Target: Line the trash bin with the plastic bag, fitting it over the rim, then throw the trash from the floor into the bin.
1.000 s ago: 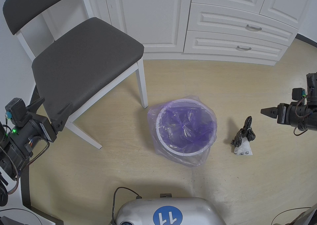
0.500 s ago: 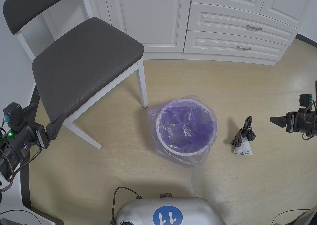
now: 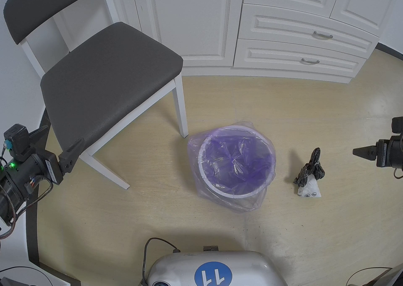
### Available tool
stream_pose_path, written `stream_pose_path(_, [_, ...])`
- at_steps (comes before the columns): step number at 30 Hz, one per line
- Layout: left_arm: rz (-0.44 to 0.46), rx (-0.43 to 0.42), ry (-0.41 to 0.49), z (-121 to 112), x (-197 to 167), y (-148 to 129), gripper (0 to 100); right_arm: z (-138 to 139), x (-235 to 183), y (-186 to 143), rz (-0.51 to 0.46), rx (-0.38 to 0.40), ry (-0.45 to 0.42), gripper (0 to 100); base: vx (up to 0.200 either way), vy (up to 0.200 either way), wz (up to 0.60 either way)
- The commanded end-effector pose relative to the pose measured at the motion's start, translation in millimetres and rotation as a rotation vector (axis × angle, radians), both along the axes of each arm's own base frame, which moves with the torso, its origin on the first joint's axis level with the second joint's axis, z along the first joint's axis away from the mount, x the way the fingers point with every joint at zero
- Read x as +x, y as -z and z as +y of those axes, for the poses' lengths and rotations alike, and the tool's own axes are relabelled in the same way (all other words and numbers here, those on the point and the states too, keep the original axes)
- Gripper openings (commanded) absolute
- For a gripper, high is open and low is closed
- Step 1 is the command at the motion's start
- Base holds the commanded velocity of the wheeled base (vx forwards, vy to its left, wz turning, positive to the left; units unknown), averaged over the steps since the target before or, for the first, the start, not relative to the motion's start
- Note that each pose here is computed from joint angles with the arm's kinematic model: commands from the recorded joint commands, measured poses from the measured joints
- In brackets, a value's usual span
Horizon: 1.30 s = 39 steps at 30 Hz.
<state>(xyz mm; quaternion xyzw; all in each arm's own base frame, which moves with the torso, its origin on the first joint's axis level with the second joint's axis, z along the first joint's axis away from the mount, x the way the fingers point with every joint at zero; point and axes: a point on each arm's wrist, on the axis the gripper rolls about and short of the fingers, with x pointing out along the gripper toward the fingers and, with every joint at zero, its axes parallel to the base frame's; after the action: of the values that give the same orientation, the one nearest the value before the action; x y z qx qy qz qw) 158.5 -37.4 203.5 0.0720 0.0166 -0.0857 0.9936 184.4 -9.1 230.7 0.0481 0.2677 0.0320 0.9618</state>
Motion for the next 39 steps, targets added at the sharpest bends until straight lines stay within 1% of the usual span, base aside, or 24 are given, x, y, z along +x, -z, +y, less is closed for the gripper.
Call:
stream_pose_path(1, [0.024,-0.010,-0.015,-2,10,-2,100,1,8,-20,0.114,0.055,0.006,100,0.000,0.000,0.00])
stream_pose_path(3, [0.040,-0.007,-0.026,-2,12,-1,100,2,8,-24,0.141,0.075,-0.003,100,0.000,0.000,0.00])
stream_pose_path(4, [0.076,0.005,-0.057,-1,12,3,100,3,9,-26,0.166,0.099,-0.023,100,0.000,0.000,0.00])
stream_pose_path(5, [0.076,0.005,-0.057,-1,12,3,100,3,9,-26,0.166,0.099,-0.023,100,0.000,0.000,0.00])
stream_pose_path(6, [0.126,0.028,-0.110,0,9,8,100,3,14,-25,0.204,0.120,-0.042,100,0.000,0.000,0.00])
stream_pose_path(7, [0.143,0.039,-0.136,0,7,9,100,3,17,-24,0.222,0.126,-0.042,100,0.000,0.000,0.00])
stream_pose_path(8, [0.160,0.049,-0.145,0,4,11,100,3,22,-22,0.242,0.130,-0.039,100,0.000,0.000,0.00])
stream_pose_path(11, [0.156,0.056,-0.115,-3,-9,6,100,2,37,-12,0.292,0.134,-0.037,100,0.000,0.000,0.00])
stream_pose_path(15, [0.157,0.041,-0.085,-4,-15,0,100,0,68,15,0.396,0.139,-0.029,100,0.000,0.000,0.00])
stream_pose_path(18, [0.154,-0.020,-0.067,-6,-12,-5,100,-4,91,41,0.491,0.135,-0.011,100,0.000,0.000,0.00])
stream_pose_path(19, [0.154,-0.023,-0.068,-6,-11,-5,100,-4,93,42,0.496,0.135,-0.011,100,0.000,0.000,0.00])
stream_pose_path(20, [0.147,-0.055,-0.067,-7,-9,-10,100,-6,103,54,0.529,0.130,0.004,100,0.000,0.000,0.00])
stream_pose_path(23, [0.157,-0.102,-0.073,-9,-1,-12,100,-15,123,84,0.597,0.121,0.046,100,0.000,0.000,0.00])
stream_pose_path(24, [0.158,-0.105,-0.074,-9,-1,-11,100,-16,124,86,0.600,0.120,0.049,100,0.000,0.000,0.00])
stream_pose_path(26, [0.173,-0.107,-0.069,-10,2,-9,100,-22,141,111,0.628,0.107,0.078,100,0.000,0.000,0.00])
stream_pose_path(28, [0.185,-0.103,-0.064,-11,3,-7,100,-27,161,141,0.637,0.101,0.092,100,0.000,0.000,0.00])
stream_pose_path(32, [0.192,-0.099,-0.065,-11,3,-4,100,-31,199,184,0.592,0.106,0.097,100,0.000,0.000,0.00])
stream_pose_path(33, [0.192,-0.099,-0.065,-11,3,-4,100,-32,203,188,0.583,0.105,0.096,100,0.000,0.000,0.00])
stream_pose_path(36, [0.178,-0.105,-0.063,-10,3,-5,100,-36,237,212,0.523,0.105,0.098,100,0.000,0.000,0.00])
stream_pose_path(38, [0.169,-0.108,-0.063,-10,3,-4,100,-40,252,220,0.495,0.108,0.101,100,0.000,0.000,0.00])
stream_pose_path(39, [0.169,-0.108,-0.063,-10,3,-4,100,-40,252,220,0.495,0.108,0.101,100,0.000,0.000,0.00])
